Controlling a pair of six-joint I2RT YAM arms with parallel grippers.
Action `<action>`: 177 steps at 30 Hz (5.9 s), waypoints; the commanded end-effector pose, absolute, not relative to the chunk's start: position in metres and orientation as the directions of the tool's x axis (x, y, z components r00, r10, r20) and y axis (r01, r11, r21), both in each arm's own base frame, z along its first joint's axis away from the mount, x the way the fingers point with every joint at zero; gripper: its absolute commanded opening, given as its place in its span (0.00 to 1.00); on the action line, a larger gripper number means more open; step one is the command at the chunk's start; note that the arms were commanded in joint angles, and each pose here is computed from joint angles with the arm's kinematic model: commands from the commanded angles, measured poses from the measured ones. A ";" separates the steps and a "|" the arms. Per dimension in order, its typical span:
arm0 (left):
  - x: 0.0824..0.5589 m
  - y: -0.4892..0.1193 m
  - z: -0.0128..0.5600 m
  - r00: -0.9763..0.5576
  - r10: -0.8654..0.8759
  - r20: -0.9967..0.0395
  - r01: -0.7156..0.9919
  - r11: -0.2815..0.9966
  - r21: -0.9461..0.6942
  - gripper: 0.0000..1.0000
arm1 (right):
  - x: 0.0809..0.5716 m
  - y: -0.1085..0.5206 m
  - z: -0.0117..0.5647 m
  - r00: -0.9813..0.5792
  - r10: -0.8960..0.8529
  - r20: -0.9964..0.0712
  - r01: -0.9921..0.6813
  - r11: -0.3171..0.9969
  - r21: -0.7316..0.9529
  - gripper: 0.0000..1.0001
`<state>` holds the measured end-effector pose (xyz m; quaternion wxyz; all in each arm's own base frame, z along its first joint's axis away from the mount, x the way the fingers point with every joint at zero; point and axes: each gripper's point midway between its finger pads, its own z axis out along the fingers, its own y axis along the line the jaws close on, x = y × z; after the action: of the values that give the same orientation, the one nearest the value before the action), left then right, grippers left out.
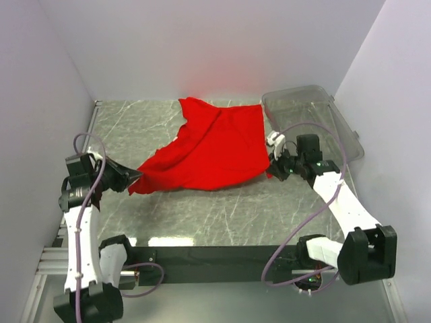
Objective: Fold and stack the t-shirts
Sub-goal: Flatten the tshirt out
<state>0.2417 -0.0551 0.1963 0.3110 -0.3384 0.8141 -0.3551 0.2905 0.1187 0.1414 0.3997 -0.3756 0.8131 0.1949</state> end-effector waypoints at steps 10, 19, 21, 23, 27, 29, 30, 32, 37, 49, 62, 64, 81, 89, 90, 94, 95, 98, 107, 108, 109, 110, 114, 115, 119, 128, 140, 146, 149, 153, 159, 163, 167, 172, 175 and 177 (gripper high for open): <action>0.165 -0.088 0.124 -0.634 -0.769 0.081 -0.575 0.399 -0.714 0.01 | 0.207 0.084 0.061 -0.550 -0.617 -0.563 -0.782 0.618 0.086 0.00; 0.147 -0.083 0.125 -0.653 -0.754 0.066 -0.604 0.466 -0.647 0.01 | 0.185 0.074 0.050 -0.574 -0.663 -0.481 -0.789 0.604 0.109 0.00; 0.149 -0.079 0.132 -0.646 -0.763 0.036 -0.601 0.479 -0.640 0.01 | 0.183 0.074 0.053 -0.569 -0.666 -0.483 -0.794 0.597 0.112 0.00; 0.151 -0.074 0.140 -0.637 -0.770 0.000 -0.598 0.495 -0.630 0.01 | 0.180 0.072 0.053 -0.560 -0.678 -0.476 -0.801 0.590 0.103 0.00; 0.151 -0.077 0.141 -0.638 -0.769 0.018 -0.598 0.481 -0.642 0.01 | 0.174 0.070 0.050 -0.546 -0.699 -0.461 -0.816 0.569 0.104 0.00; 0.147 -0.079 0.136 -0.649 -0.760 0.033 -0.600 0.484 -0.638 0.01 | 0.175 0.070 0.050 -0.540 -0.701 -0.466 -0.819 0.565 0.099 0.00; 0.145 -0.080 0.133 -0.654 -0.755 0.039 -0.600 0.487 -0.635 0.01 | 0.175 0.071 0.050 -0.534 -0.703 -0.469 -0.823 0.560 0.098 0.00; 0.140 -0.082 0.128 -0.667 -0.743 0.057 -0.604 0.494 -0.625 0.02 | 0.178 0.070 0.049 -0.536 -0.700 -0.471 -0.820 0.565 0.094 0.00; 0.142 -0.083 0.129 -0.668 -0.741 0.061 -0.599 0.488 -0.636 0.23 | 0.179 0.068 0.040 -0.539 -0.712 -0.450 -0.821 0.564 0.091 0.00; 0.168 -0.073 0.159 -0.684 -0.727 -0.064 -0.509 0.538 -0.672 0.20 | 0.183 0.070 0.037 -0.531 -0.711 -0.460 -0.826 0.556 0.094 0.00; 0.243 -0.059 0.208 -0.624 -0.732 -0.275 -0.327 0.564 -0.759 0.66 | 0.187 0.075 0.052 -0.491 -0.701 -0.516 -0.840 0.538 0.069 0.42; 0.280 -0.063 0.204 -0.626 -0.715 -0.311 -0.273 0.574 -0.772 0.67 | 0.198 0.076 0.067 -0.475 -0.687 -0.550 -0.838 0.543 0.045 0.48; 0.523 -0.186 0.109 -0.860 -0.424 -0.284 -0.153 0.746 -0.648 0.53 | 0.277 0.123 0.144 -0.461 -0.426 -0.778 -0.785 0.605 0.133 0.50; 0.518 -0.203 0.092 -0.847 -0.494 -0.196 -0.225 0.668 -0.709 0.52 | 0.281 0.122 0.141 -0.461 -0.438 -0.772 -0.785 0.607 0.124 0.50; 0.515 -0.205 0.086 -0.850 -0.495 -0.182 -0.233 0.662 -0.713 0.52 | 0.281 0.122 0.141 -0.465 -0.436 -0.770 -0.783 0.608 0.129 0.50; 0.518 -0.215 0.071 -0.843 -0.517 -0.146 -0.278 0.652 -0.705 0.52 | 0.282 0.124 0.139 -0.476 -0.427 -0.769 -0.781 0.607 0.146 0.50; 0.519 -0.216 0.069 -0.841 -0.521 -0.144 -0.286 0.655 -0.700 0.52 | 0.282 0.123 0.140 -0.478 -0.426 -0.768 -0.779 0.609 0.147 0.50; 0.521 -0.213 0.063 -0.823 -0.548 -0.148 -0.315 0.659 -0.683 0.50 | 0.281 0.123 0.140 -0.476 -0.425 -0.770 -0.778 0.611 0.144 0.50; 0.527 -0.202 0.053 -0.792 -0.580 -0.192 -0.344 0.683 -0.644 0.29 | 0.277 0.122 0.140 -0.476 -0.422 -0.772 -0.777 0.613 0.143 0.50; 0.526 -0.201 0.049 -0.793 -0.579 -0.190 -0.350 0.688 -0.636 0.29 | 0.276 0.123 0.140 -0.475 -0.422 -0.772 -0.778 0.611 0.145 0.50; 0.525 -0.200 0.047 -0.794 -0.577 -0.189 -0.352 0.691 -0.631 0.29 | 0.276 0.123 0.141 -0.472 -0.424 -0.773 -0.780 0.610 0.142 0.50; 0.526 -0.199 0.047 -0.794 -0.576 -0.195 -0.350 0.695 -0.628 0.30 | 0.276 0.123 0.141 -0.470 -0.424 -0.774 -0.781 0.608 0.140 0.50; 0.526 -0.197 0.041 -0.794 -0.574 -0.201 -0.352 0.703 -0.619 0.23 | 0.275 0.123 0.141 -0.469 -0.425 -0.774 -0.782 0.608 0.139 0.50; 0.528 -0.198 0.043 -0.791 -0.575 -0.208 -0.343 0.699 -0.628 0.17 | 0.275 0.123 0.142 -0.468 -0.425 -0.775 -0.782 0.607 0.139 0.50; 0.527 -0.197 0.040 -0.793 -0.577 -0.196 -0.342 0.688 -0.640 0.01 | 0.275 0.123 0.143 -0.463 -0.427 -0.777 -0.784 0.606 0.134 0.50; 0.527 -0.121 0.072 -0.663 -0.696 -0.275 -0.407 0.644 -0.648 0.01 | 0.270 0.120 0.138 -0.464 -0.434 -0.772 -0.781 0.612 0.125 0.50; 0.545 -0.045 0.073 -0.627 -0.723 -0.290 -0.461 0.645 -0.609 0.02 | 0.274 0.113 0.126 -0.476 -0.463 -0.748 -0.774 0.624 0.106 0.50; 0.545 0.009 0.097 -0.519 -0.771 -0.369 -0.508 0.626 -0.592 0.01 | 0.274 0.107 0.116 -0.471 -0.499 -0.728 -0.780 0.620 0.079 0.50; 0.542 0.026 0.105 -0.500 -0.770 -0.396 -0.525 0.633 -0.569 0.02 | 0.273 0.107 0.111 -0.474 -0.507 -0.720 -0.782 0.618 0.079 0.50; 0.530 0.034 0.093 -0.518 -0.767 -0.379 -0.556 0.639 -0.532 0.04 | 0.272 0.105 0.106 -0.480 -0.515 -0.710 -0.783 0.617 0.082 0.50; 0.524 0.029 0.110 -0.548 -0.737 -0.395 -0.484 0.665 -0.569 0.42 | 0.259 0.105 0.097 -0.441 -0.580 -0.685 -0.837 0.540 0.081 0.50; 0.514 0.025 0.152 -0.551 -0.704 -0.449 -0.416 0.698 -0.583 0.52 | 0.236 0.104 0.084 -0.326 -0.678 -0.659 -0.923 0.378 0.067 0.50; 0.466 0.007 0.177 -0.575 -0.695 -0.431 -0.382 0.694 -0.610 0.54 | 0.210 0.096 0.067 -0.244 -0.749 -0.616 -0.964 0.259 0.067 0.50; 0.361 -0.027 0.136 -0.628 -0.732 -0.263 -0.461 0.623 -0.632 0.54 | 0.185 0.076 0.042 -0.192 -0.832 -0.521 -0.980 0.191 0.056 0.50; 0.303 -0.043 0.124 -0.611 -0.775 -0.163 -0.532 0.554 -0.641 0.54 | 0.177 0.067 0.031 -0.185 -0.859 -0.477 -0.982 0.184 0.051 0.49; 0.281 -0.050 0.131 -0.571 -0.809 -0.141 -0.548 0.504 -0.668 0.54 | 0.176 0.064 0.028 -0.182 -0.867 -0.463 -0.982 0.185 0.040 0.49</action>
<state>0.3160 -0.0332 0.1371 0.2664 -0.3668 0.8514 -0.2640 0.1774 0.0736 0.0298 0.1757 -0.5878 0.7649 0.1960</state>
